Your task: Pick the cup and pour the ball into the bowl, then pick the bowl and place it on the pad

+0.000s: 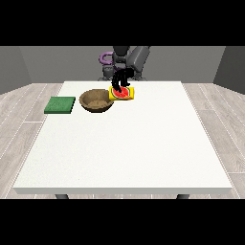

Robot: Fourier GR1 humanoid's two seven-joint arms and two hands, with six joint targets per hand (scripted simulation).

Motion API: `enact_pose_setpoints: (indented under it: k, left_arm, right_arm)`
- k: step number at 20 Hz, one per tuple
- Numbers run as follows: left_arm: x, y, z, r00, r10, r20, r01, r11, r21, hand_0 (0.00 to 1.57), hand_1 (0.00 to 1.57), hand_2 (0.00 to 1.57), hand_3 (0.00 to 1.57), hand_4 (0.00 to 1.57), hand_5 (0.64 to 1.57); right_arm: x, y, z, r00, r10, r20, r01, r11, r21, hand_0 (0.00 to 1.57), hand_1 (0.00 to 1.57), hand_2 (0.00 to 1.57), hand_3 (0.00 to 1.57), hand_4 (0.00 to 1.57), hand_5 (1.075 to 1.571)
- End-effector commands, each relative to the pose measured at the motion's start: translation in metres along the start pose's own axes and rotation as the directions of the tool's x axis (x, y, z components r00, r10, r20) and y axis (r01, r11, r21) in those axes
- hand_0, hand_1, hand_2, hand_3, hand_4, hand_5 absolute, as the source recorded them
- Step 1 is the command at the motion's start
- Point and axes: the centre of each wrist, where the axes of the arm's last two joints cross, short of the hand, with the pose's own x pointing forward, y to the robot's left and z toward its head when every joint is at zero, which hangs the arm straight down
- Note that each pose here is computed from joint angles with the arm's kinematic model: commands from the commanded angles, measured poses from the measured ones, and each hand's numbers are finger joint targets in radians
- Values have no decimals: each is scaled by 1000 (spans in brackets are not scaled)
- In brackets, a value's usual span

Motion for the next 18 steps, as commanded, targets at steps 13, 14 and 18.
enact_pose_setpoints:
  k: [13,14,18]
  left_arm:
    - [70,21,1,987,-76,142,81,996,-33,1499,1499,1571,1571,1009,1520]
    - [57,13,6,999,32,18,-32,999,-44,1424,1424,1571,1571,944,1510]
    - [-3,27,-14,945,262,-194,-254,965,63,1111,1111,1474,1482,947,1548]
  right_arm:
    - [-38,-29,11,995,-17,-97,6,994,-111,0,0,0,0,376,1564]
    - [-33,-32,16,997,-19,-73,12,996,-93,0,0,0,0,376,1564]
    - [-34,-47,30,993,-18,-112,7,995,-98,0,0,0,0,376,1564]
